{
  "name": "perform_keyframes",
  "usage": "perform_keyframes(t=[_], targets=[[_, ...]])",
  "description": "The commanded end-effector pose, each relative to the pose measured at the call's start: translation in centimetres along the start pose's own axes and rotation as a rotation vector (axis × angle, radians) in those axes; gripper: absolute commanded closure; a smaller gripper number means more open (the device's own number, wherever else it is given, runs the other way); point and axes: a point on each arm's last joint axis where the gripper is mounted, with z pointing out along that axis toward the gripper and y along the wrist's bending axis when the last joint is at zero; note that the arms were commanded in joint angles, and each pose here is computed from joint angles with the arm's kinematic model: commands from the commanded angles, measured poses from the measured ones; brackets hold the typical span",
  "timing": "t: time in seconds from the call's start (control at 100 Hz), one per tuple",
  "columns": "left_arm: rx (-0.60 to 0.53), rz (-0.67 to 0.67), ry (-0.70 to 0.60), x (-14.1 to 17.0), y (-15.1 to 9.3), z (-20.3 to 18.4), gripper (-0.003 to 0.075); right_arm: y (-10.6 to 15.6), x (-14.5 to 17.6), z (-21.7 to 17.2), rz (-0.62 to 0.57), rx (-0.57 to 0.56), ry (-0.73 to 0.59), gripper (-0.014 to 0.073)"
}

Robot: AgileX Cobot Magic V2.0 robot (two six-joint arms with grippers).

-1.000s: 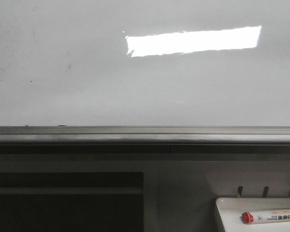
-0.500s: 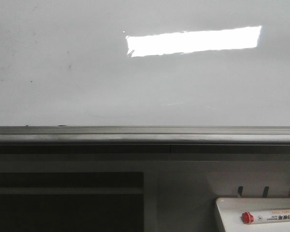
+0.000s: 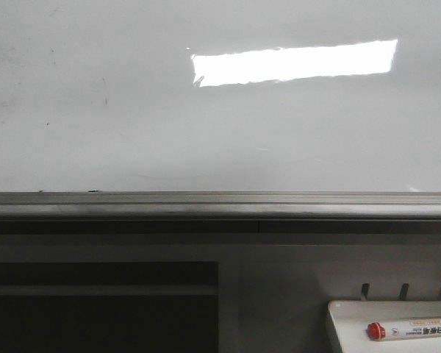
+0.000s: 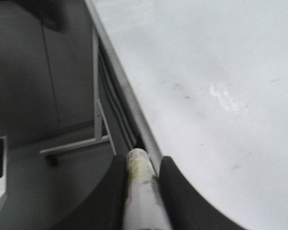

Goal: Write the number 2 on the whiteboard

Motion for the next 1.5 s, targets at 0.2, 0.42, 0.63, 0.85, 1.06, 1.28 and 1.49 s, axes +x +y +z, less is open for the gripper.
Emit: perform_keyframes(t=[0.2,0.42,0.63,0.85,1.06,1.28,1.49], targets=[[-0.231,-0.025,-0.133,-1.1,-0.4,-6.4,0.0636,-6.5,-1.8,-1.4,0.029,0.301,-0.228,0.0672],[-0.219,-0.045,-0.069,-0.1,-1.2,-7.7,0.0741,-7.5,-0.3,0.5,-0.009,0.316,-0.142,0.0673],[-0.200,-0.059,-0.057,0.0,-1.4,-7.6,0.0741,-7.7,1.5,2.9,-0.040,0.291,-0.044,0.0673],[-0.179,-0.082,-0.065,0.0,-1.5,-7.6,0.0741,-8.6,2.2,3.3,-0.123,0.316,-0.003,0.0673],[-0.156,-0.091,-0.040,0.2,-1.7,-7.5,0.0741,-11.6,2.4,2.0,-0.111,0.394,0.066,0.0673],[-0.153,-0.093,-0.039,0.2,-1.8,-7.5,0.0741,-14.6,1.4,-0.1,-0.138,0.480,0.146,0.0673],[-0.153,-0.093,-0.039,0.2,-1.8,-7.5,0.0741,-14.8,2.7,-1.9,-0.089,0.471,0.317,0.0673]])
